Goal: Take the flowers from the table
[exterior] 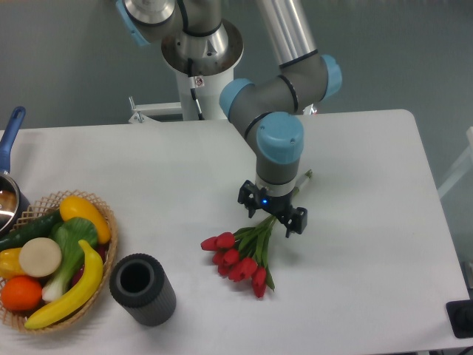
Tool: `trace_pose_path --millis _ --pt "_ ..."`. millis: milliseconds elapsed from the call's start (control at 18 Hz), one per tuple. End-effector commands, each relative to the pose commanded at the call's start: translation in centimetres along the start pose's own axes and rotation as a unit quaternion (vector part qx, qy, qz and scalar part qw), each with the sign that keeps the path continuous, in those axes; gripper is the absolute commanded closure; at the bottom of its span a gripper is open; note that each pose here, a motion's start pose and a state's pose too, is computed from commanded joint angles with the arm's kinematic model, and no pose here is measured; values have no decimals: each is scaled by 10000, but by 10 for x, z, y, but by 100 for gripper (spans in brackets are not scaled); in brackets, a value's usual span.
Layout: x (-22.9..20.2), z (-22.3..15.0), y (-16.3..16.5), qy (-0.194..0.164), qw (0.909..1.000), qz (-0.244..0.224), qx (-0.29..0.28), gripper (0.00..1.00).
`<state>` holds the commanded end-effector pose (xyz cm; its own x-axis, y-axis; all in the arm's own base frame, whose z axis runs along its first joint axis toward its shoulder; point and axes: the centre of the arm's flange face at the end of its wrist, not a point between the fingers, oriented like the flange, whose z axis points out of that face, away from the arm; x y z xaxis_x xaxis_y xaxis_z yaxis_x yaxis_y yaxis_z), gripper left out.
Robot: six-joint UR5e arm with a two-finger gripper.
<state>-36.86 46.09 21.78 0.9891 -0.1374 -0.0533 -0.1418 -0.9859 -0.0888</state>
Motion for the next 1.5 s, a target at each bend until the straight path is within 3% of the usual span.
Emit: trace_pose_path --millis 556,611,667,722,778,833,1167,1500 --pt "3 33 -13 179 9997 -111 -116 3" --pt "3 34 -13 186 9997 -111 -120 15" --pt "3 35 -13 188 9997 -119 -131 35" --pt "4 37 -12 201 9996 -120 -139 65" --pt "3 36 -13 133 9997 -116 -149 85" --pt "3 33 -13 113 9998 -115 -137 97" --pt "0 8 -15 -81 9999 -113 -27 100" --pt "-48 -47 -17 -684 9961 -532 140 100"
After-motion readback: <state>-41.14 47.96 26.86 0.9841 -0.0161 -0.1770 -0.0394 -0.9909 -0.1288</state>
